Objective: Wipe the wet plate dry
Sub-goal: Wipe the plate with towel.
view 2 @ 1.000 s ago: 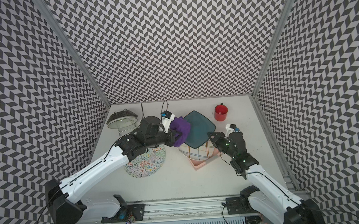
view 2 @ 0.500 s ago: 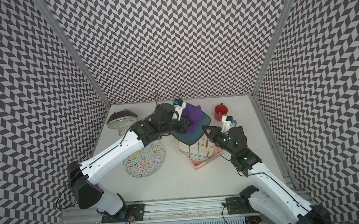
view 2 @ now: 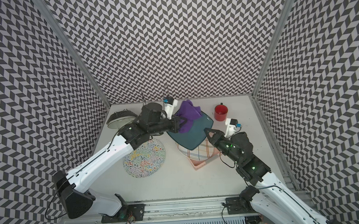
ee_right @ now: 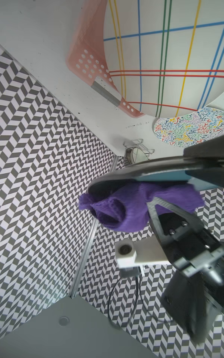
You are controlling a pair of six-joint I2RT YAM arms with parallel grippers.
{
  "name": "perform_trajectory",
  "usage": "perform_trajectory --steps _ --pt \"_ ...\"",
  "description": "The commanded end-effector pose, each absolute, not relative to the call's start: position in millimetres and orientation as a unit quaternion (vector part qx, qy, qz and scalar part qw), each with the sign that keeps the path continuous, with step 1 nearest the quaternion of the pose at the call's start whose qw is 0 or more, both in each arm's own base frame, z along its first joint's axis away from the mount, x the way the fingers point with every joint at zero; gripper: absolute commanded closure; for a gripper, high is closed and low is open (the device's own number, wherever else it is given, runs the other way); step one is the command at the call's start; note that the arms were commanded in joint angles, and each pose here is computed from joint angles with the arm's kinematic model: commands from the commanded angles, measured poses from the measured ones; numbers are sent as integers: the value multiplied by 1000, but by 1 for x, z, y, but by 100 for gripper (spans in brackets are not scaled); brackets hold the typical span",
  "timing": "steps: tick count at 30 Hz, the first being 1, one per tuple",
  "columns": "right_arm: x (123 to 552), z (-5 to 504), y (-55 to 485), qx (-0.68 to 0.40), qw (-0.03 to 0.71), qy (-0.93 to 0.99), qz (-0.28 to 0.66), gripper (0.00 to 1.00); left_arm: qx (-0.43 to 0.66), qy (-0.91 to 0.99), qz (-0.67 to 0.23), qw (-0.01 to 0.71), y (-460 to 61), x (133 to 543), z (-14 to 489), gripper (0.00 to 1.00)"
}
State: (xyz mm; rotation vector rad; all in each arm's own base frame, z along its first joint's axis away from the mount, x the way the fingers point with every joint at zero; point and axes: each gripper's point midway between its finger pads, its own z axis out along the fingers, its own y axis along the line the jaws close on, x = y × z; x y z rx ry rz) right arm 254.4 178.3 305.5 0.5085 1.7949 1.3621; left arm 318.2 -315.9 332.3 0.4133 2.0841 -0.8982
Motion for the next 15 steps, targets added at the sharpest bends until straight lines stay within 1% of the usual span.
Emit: perform_trajectory --steps 1,3,4,6,8,9,10,12,14,15 --pt "225 433 178 125 464 571 665 100 188 828 -367 379 -324 296 325 100" --pt "231 446 177 129 475 561 666 100 199 827 -367 378 -331 287 327 100" --pt "234 454 173 138 485 552 664 100 186 822 -372 389 -326 290 338 100" --pt "241 469 160 165 505 532 659 100 140 798 -405 423 -300 307 379 100" --pt "246 478 147 186 510 513 665 100 90 757 -461 454 -263 323 430 100" --pt "248 483 140 193 507 497 677 100 59 727 -503 463 -237 328 461 100" --pt "247 486 136 195 501 486 689 100 36 708 -524 472 -221 329 482 100" --pt "242 494 131 191 494 457 715 100 21 667 -570 479 -213 319 517 100" --pt "236 502 131 180 481 433 741 100 3 602 -655 457 -210 300 541 100" --pt "233 506 132 171 476 425 751 100 -12 573 -692 439 -208 295 545 100"
